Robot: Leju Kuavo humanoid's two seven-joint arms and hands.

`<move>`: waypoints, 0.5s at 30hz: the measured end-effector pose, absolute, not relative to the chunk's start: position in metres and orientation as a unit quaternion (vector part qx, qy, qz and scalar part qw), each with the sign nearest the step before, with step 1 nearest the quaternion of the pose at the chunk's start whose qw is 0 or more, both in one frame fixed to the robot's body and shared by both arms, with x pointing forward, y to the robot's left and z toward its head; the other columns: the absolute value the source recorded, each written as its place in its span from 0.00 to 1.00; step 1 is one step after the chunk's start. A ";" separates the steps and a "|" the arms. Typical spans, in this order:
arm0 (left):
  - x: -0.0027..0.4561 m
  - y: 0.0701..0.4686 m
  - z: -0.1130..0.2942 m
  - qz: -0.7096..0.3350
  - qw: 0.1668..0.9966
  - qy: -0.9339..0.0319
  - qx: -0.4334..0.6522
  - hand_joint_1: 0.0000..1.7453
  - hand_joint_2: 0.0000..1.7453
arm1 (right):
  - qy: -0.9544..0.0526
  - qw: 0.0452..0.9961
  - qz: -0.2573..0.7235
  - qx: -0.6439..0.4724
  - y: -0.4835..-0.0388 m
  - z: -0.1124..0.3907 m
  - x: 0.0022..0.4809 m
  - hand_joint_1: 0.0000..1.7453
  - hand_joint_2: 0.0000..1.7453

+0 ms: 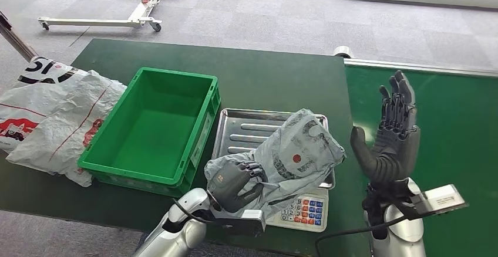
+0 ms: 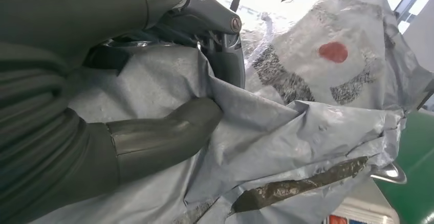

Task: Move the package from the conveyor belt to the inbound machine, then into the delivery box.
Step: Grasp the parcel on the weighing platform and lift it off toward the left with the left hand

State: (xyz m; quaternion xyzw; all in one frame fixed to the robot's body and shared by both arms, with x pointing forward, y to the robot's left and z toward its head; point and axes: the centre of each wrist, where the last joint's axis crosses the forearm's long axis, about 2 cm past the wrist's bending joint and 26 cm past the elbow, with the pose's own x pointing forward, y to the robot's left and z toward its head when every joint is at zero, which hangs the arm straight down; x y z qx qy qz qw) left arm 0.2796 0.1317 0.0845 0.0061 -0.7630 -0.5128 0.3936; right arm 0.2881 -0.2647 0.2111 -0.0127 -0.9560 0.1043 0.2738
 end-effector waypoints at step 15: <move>0.287 0.212 0.125 -0.165 0.378 -0.872 0.264 1.00 1.00 | -0.950 0.294 0.101 -0.013 -0.266 0.199 0.279 0.00 1.00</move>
